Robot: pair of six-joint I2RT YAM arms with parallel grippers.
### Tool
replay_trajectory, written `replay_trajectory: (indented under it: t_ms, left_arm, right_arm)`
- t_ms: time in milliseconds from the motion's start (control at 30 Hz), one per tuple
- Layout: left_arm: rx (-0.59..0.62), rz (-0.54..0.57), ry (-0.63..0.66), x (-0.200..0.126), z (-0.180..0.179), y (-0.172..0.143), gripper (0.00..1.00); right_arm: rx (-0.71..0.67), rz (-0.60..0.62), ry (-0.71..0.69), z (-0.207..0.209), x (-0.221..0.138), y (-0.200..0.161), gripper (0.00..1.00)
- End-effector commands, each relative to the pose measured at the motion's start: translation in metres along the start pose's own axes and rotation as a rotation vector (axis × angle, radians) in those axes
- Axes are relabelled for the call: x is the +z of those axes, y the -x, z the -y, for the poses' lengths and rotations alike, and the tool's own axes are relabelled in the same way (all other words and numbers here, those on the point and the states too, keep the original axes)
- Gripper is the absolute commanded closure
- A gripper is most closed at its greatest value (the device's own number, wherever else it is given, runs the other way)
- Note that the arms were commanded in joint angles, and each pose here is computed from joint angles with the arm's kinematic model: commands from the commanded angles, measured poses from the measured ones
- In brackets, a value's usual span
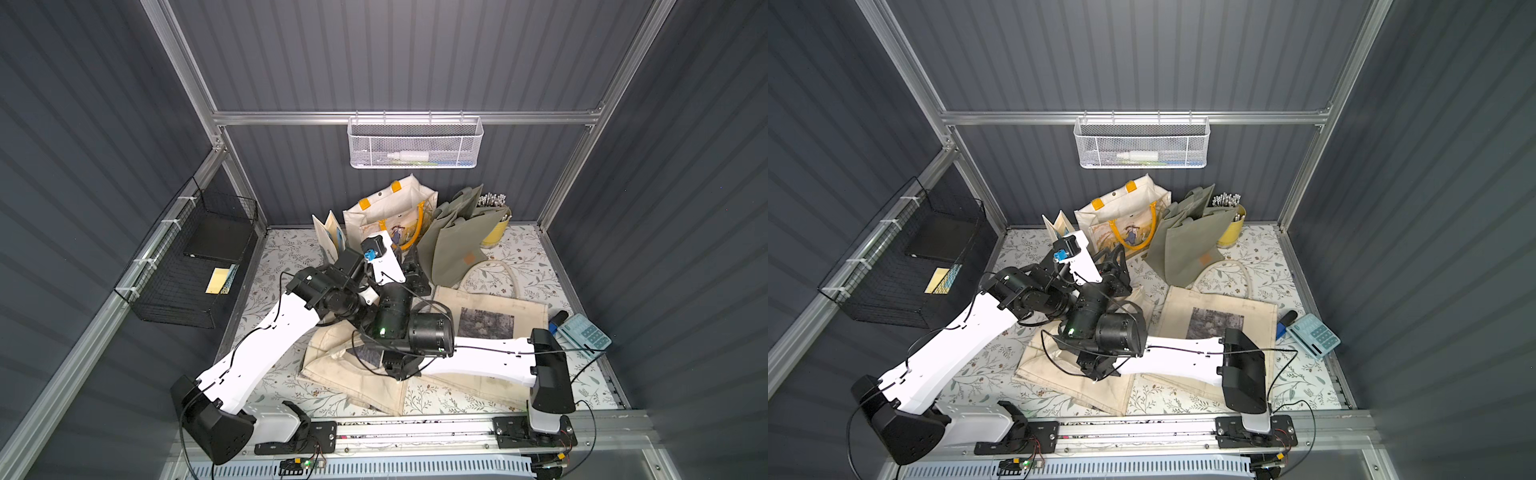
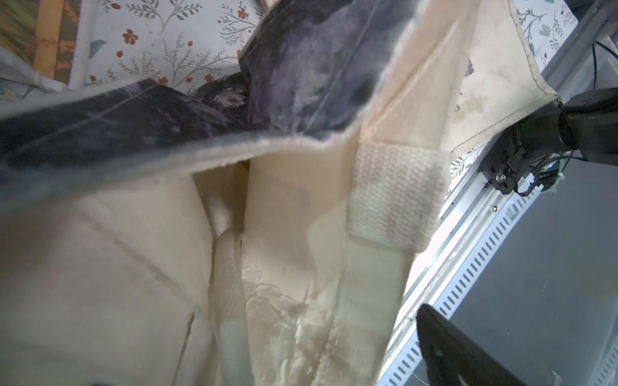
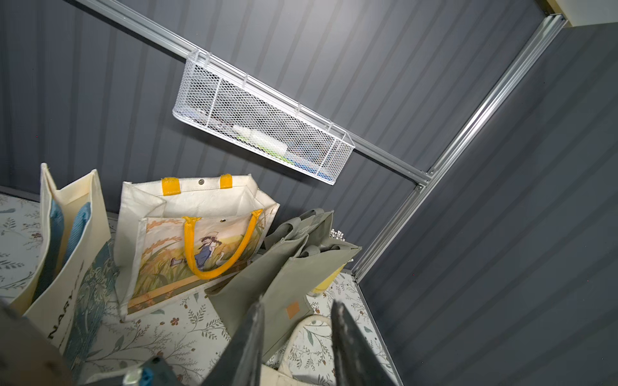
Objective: Put away the canvas bag
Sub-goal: Pick up the canvas bag from the center of the board.
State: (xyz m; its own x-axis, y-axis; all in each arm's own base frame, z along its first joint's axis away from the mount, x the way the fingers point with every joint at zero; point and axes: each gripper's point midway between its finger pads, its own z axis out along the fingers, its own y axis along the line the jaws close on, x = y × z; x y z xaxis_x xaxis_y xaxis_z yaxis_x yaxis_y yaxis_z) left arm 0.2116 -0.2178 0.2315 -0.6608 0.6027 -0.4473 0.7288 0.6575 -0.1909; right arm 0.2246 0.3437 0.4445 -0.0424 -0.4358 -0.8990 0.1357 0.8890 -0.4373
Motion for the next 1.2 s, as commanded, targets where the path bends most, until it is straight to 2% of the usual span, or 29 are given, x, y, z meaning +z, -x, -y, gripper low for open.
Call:
replay_trajectory:
  t_ms: [0, 333, 500, 533, 700, 833, 900, 1000, 1033, 1167]
  left_arm:
    - [0.000, -0.037, -0.022, -0.001, 0.010, -0.014, 0.01]
    - [0.035, -0.142, 0.076, 0.017, 0.000, -0.034, 0.00]
    - [0.058, -0.182, 0.185, 0.030, -0.016, -0.034, 0.02]
    - [0.064, -0.184, 0.196, 0.032, -0.018, -0.031, 0.05]
    - [0.077, -0.186, 0.158, 0.038, -0.011, -0.017, 0.35]
    - [0.084, -0.162, 0.148, 0.035, -0.008, -0.007, 0.43]
    - [0.089, -0.146, 0.128, 0.032, -0.003, 0.001, 0.59]
    - [0.094, -0.142, 0.115, 0.029, 0.000, 0.009, 0.94]
    - [0.093, -0.146, 0.119, 0.028, -0.001, 0.011, 1.00]
    - [0.078, -0.098, 0.139, 0.017, -0.001, 0.029, 1.00]
  right_arm:
    - [0.138, -0.186, 0.070, -0.004, -0.010, -0.039, 0.64]
    - [0.158, -0.190, 0.055, 0.006, -0.005, -0.044, 0.64]
    - [0.166, -0.199, 0.033, 0.019, 0.003, -0.047, 0.64]
    - [0.166, -0.199, 0.027, 0.022, 0.005, -0.048, 0.64]
    - [0.200, -0.221, -0.033, 0.053, 0.024, -0.055, 0.64]
    - [0.212, -0.229, -0.057, 0.069, 0.029, -0.063, 0.64]
    - [0.206, -0.228, -0.054, 0.068, 0.028, -0.063, 0.64]
    - [0.194, -0.227, -0.048, 0.061, 0.027, -0.065, 0.64]
    - [0.189, -0.226, -0.047, 0.059, 0.026, -0.065, 0.64]
    - [0.182, -0.227, -0.048, 0.059, 0.027, -0.065, 0.64]
